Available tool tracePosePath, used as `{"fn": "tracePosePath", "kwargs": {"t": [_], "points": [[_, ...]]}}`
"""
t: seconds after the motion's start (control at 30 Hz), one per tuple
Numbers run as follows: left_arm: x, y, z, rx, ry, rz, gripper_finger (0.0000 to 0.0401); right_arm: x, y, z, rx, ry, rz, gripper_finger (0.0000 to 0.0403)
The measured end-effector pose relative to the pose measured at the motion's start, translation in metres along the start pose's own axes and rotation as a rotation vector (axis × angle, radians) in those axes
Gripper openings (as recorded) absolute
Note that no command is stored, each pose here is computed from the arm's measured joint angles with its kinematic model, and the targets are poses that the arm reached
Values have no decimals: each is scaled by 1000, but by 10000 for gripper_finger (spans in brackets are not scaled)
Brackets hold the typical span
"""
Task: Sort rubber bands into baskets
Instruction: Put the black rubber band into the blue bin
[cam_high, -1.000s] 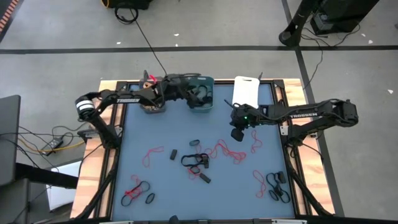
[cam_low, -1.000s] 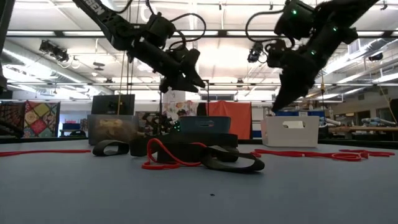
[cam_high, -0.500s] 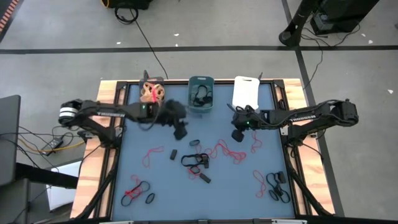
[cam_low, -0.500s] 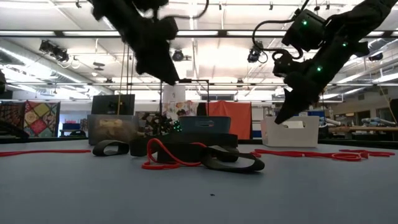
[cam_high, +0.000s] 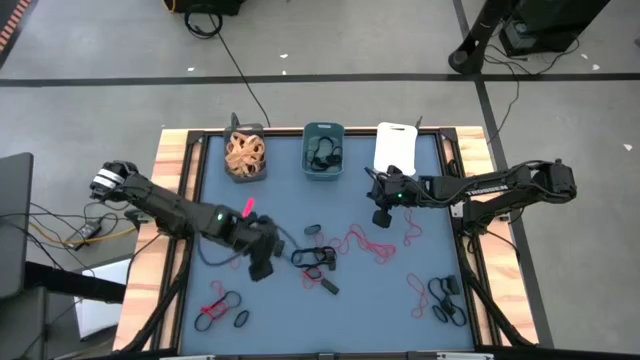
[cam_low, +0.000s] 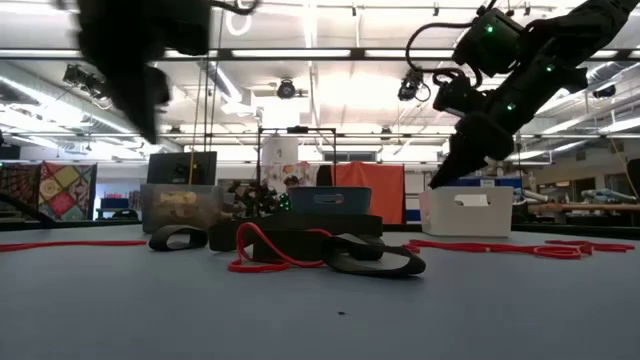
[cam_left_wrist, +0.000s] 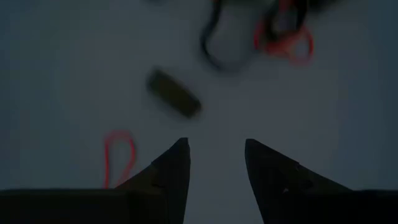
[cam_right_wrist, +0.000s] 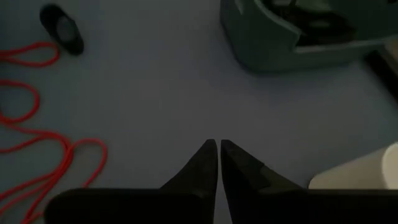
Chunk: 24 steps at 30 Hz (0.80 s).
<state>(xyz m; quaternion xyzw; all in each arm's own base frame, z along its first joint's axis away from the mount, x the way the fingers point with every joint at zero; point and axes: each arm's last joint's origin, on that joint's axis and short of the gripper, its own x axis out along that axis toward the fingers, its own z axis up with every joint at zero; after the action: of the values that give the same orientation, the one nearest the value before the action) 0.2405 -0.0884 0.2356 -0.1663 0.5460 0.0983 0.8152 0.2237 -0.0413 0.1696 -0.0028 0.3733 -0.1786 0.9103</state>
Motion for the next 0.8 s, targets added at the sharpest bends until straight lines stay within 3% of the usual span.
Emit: {"fn": "tracePosePath", "kwargs": {"t": [0.47, 0.8], "points": [[-12, -44, -58, 233, 110, -80, 157, 0, 0, 5, -59, -46, -2, 54], [1, -52, -103, 268, 170, -89, 157, 0, 0, 5, -58, -46, -3, 85]]}}
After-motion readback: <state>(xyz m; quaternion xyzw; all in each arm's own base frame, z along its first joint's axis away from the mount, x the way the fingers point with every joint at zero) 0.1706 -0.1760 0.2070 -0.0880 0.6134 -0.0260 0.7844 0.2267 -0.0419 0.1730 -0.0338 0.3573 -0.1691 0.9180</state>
